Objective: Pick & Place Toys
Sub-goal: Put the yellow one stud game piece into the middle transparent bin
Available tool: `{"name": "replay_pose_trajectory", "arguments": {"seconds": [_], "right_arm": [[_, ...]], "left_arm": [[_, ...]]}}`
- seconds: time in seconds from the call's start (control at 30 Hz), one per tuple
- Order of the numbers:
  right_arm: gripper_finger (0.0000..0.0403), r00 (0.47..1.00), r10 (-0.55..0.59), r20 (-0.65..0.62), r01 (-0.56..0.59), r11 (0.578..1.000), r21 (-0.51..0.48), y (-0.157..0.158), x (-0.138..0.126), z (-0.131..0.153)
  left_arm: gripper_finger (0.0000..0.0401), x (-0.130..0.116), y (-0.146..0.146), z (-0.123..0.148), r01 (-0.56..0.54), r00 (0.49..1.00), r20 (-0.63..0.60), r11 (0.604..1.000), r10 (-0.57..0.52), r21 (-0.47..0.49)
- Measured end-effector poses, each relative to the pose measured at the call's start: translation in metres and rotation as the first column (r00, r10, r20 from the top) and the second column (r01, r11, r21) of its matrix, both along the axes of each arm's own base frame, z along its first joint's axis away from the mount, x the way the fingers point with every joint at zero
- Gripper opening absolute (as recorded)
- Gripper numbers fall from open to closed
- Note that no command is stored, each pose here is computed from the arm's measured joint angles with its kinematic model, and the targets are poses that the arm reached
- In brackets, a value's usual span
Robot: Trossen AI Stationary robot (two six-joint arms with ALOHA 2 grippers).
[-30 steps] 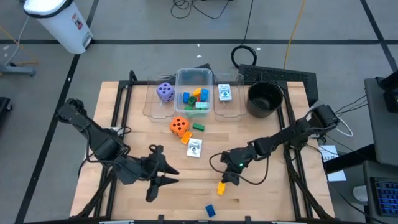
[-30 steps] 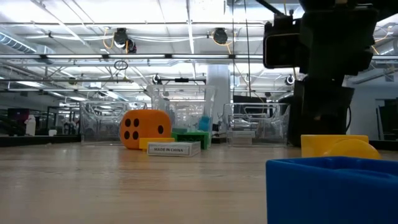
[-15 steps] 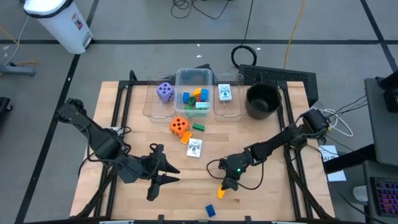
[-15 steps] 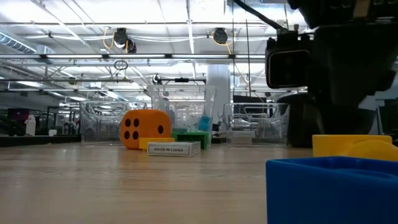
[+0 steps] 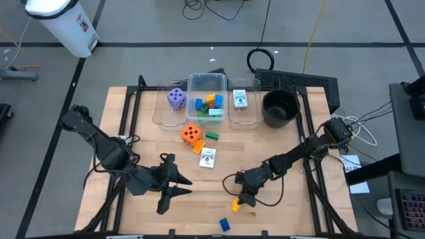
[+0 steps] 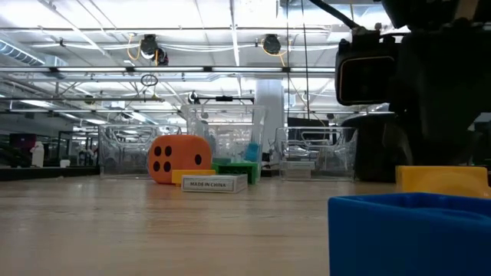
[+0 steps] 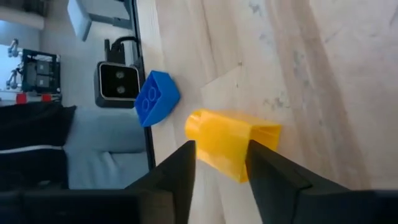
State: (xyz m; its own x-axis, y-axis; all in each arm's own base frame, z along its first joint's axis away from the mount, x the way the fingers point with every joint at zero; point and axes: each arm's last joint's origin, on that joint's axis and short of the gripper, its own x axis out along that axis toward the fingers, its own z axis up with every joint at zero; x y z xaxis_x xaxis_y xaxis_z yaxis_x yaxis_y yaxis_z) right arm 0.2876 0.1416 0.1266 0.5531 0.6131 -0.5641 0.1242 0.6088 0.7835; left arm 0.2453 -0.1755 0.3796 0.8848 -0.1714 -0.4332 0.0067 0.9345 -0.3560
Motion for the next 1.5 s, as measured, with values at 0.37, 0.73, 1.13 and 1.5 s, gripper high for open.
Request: {"name": "replay_pose_trajectory", "arguments": {"seconds": [0.37, 0.73, 1.13, 1.5], "right_arm": [[0.0008, 1.000, 0.002, 0.029, -0.001, 1.000, -0.020, 0.000, 0.001, 0.001], [0.0002, 0.983, -0.014, 0.183, 0.009, 1.000, 0.028, -0.003, 0.006, 0.024], [0.0001, 0.744, -0.191, 0.640, 0.212, 0.976, 0.045, -0.027, -0.003, 0.115], [0.0000, 0.571, -0.331, 0.751, 0.254, 0.941, 0.222, -0.052, -0.001, 0.145]], "left_arm": [[0.0127, 0.000, 0.000, 0.000, 0.005, 1.000, 0.002, 1.000, -0.005, 0.010], [0.0127, 0.000, 0.000, 0.000, -0.001, 1.000, -0.002, 1.000, 0.001, -0.010], [0.0127, 0.003, 0.005, 0.000, -0.010, 1.000, 0.015, 0.999, 0.009, 0.050], [0.0152, 0.032, 0.048, 0.008, -0.150, 0.984, 0.119, 0.976, 0.132, 0.160]]}}
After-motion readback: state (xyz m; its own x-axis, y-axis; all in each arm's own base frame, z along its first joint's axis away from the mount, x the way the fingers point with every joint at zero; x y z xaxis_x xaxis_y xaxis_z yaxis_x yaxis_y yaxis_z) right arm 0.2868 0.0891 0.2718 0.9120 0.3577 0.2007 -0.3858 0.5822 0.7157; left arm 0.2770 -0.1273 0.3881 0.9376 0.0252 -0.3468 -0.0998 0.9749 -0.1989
